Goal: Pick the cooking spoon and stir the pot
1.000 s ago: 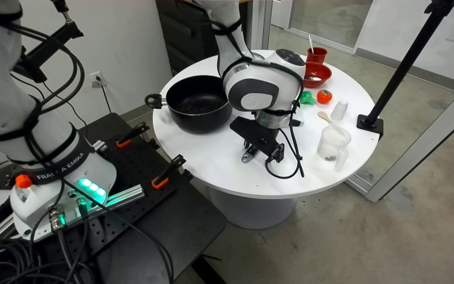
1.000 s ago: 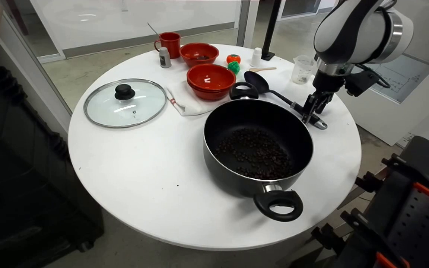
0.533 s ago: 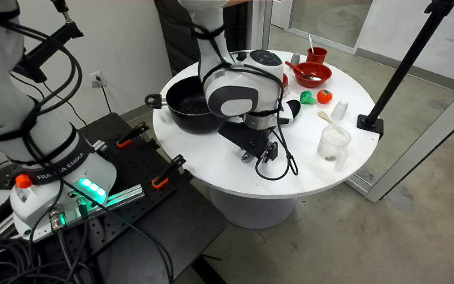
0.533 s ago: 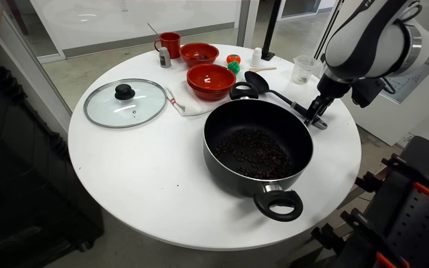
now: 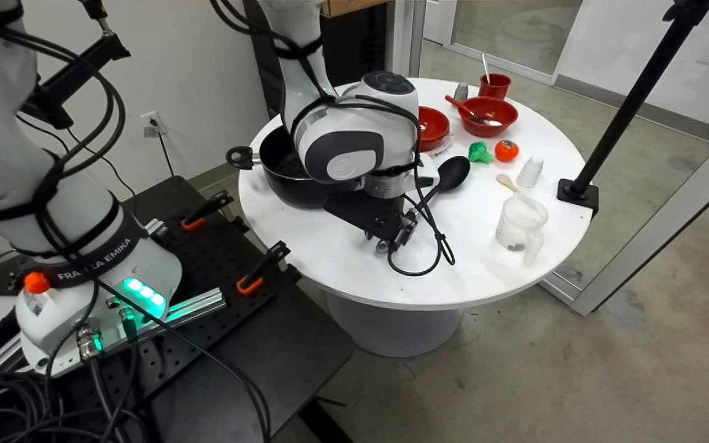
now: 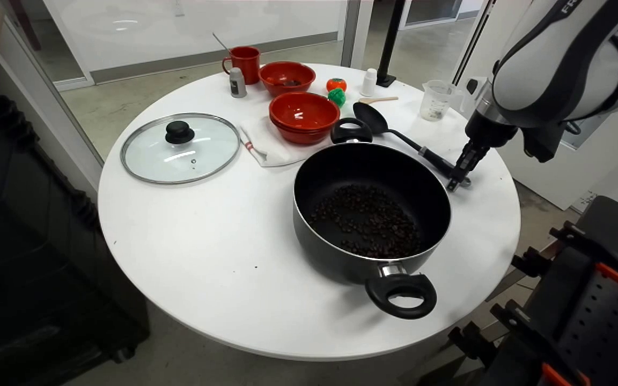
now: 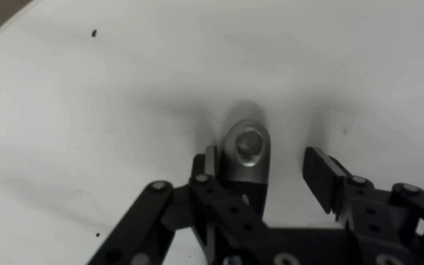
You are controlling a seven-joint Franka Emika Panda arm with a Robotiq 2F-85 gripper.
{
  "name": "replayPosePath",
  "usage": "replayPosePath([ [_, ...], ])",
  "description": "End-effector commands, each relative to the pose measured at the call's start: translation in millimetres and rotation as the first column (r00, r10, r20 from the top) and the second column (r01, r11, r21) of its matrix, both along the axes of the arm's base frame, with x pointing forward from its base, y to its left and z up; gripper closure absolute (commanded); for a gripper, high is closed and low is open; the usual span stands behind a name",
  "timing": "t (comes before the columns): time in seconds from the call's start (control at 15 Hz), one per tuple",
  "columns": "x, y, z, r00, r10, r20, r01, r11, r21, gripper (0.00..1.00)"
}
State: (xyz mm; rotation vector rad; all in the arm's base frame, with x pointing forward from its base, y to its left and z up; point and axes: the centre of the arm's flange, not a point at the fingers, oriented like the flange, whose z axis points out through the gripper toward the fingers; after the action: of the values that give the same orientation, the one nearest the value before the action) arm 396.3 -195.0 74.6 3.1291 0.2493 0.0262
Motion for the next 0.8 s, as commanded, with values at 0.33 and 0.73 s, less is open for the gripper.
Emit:
replayPosePath([
  [0.33,-11,-5,15,0.999,-0.04,0.005,0.04,0.998,0.055,0.92],
  [0.73,3,-18,82,0.994,-0.11,0.007,0.106,0.968,0.229,0.92],
])
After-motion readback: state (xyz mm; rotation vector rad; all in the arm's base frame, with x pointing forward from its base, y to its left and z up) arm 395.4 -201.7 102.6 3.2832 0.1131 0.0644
